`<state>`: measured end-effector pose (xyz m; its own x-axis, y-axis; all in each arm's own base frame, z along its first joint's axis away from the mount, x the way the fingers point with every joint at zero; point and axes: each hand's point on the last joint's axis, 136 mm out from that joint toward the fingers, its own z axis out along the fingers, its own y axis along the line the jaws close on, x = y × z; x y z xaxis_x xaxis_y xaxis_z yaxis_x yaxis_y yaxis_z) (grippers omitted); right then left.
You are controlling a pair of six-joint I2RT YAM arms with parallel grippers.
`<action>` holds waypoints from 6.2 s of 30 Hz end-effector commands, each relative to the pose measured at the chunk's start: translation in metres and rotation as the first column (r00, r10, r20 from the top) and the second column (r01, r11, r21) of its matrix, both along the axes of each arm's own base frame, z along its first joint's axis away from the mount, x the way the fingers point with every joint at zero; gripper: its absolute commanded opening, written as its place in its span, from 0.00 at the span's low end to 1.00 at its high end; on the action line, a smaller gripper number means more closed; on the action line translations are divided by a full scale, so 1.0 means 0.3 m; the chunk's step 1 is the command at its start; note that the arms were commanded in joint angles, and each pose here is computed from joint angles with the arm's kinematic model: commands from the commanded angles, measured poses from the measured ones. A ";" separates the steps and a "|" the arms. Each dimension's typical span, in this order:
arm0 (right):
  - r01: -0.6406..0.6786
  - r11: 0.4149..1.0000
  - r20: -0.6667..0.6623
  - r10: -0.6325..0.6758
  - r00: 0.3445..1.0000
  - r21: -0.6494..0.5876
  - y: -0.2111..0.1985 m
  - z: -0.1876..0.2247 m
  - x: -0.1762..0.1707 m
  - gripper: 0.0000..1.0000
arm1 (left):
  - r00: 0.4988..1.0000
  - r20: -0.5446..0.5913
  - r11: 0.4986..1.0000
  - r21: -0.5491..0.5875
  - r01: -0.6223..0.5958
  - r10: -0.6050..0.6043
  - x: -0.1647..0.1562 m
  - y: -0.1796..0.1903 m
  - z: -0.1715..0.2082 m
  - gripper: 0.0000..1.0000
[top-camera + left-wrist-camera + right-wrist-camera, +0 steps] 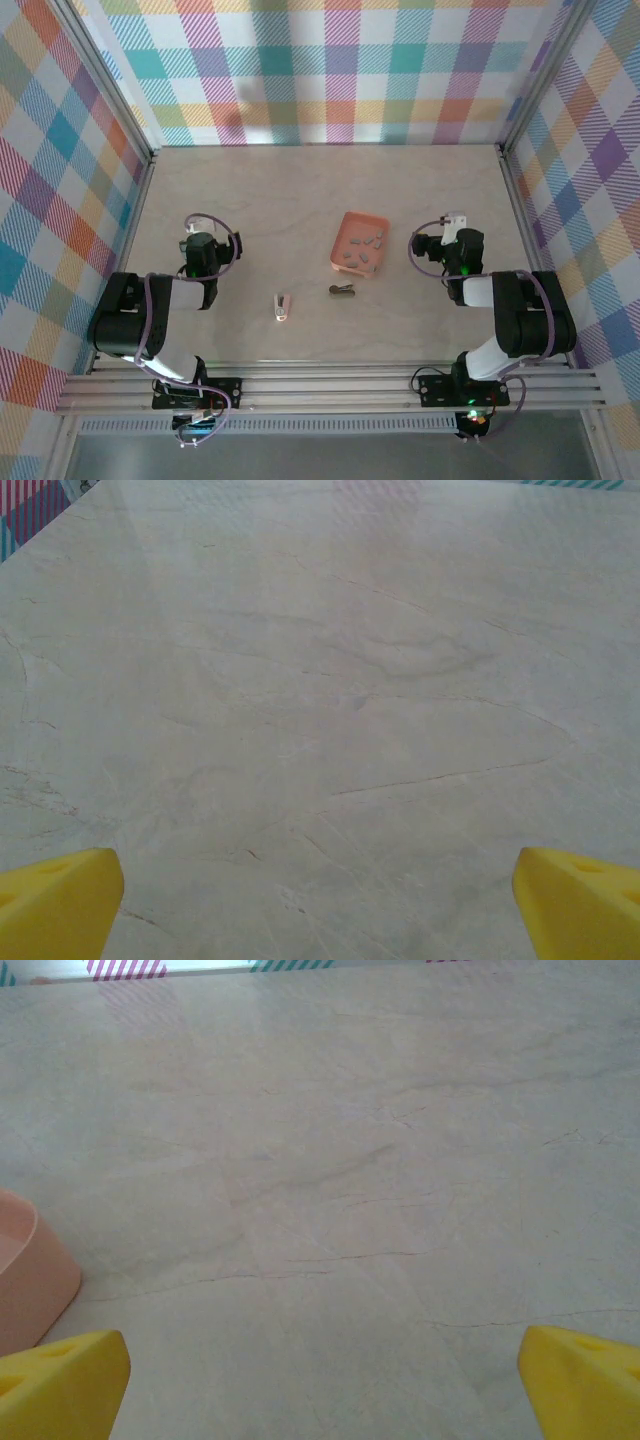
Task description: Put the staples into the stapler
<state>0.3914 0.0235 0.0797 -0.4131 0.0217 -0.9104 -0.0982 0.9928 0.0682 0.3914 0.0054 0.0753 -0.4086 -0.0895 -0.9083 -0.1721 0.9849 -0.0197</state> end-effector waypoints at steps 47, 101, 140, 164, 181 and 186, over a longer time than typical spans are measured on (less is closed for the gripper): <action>0.004 1.000 0.038 -0.005 0.999 0.016 -0.004 0.040 0.023 0.99 | 1.000 0.024 1.000 0.001 0.012 -0.012 0.013 -0.011 0.019 1.00; -0.026 0.743 -0.545 0.513 0.663 0.668 0.712 0.045 -0.054 0.95 | 0.861 -0.257 0.832 -0.479 0.280 -0.438 -0.237 -0.574 0.178 0.76; -0.079 0.786 -0.409 0.402 0.819 0.613 0.414 0.194 -0.343 0.99 | -0.091 -0.532 -0.087 -0.033 0.996 -0.842 -0.531 -1.109 0.002 0.66; -0.083 0.766 -0.371 0.399 0.838 0.638 0.399 0.195 -0.422 0.97 | -0.195 -0.621 -0.167 -0.103 0.980 -0.759 -0.489 -1.161 -0.153 0.62; -0.082 0.783 -0.378 0.387 0.841 0.617 0.387 0.181 -0.436 0.95 | -0.146 -0.607 -0.145 -0.051 0.988 -0.781 -0.473 -1.150 -0.113 0.32; -0.160 0.766 -0.338 0.448 0.828 0.623 0.420 0.207 -0.439 0.93 | -0.027 -0.502 -0.074 0.074 0.995 -0.864 -0.451 -1.144 0.000 0.31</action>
<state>0.2629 0.1427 0.1377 -0.8364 0.2988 -0.4595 -0.1369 0.6980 0.7029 0.2470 -0.3284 0.0338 -0.0100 0.8828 -0.4697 0.9983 0.0356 0.0456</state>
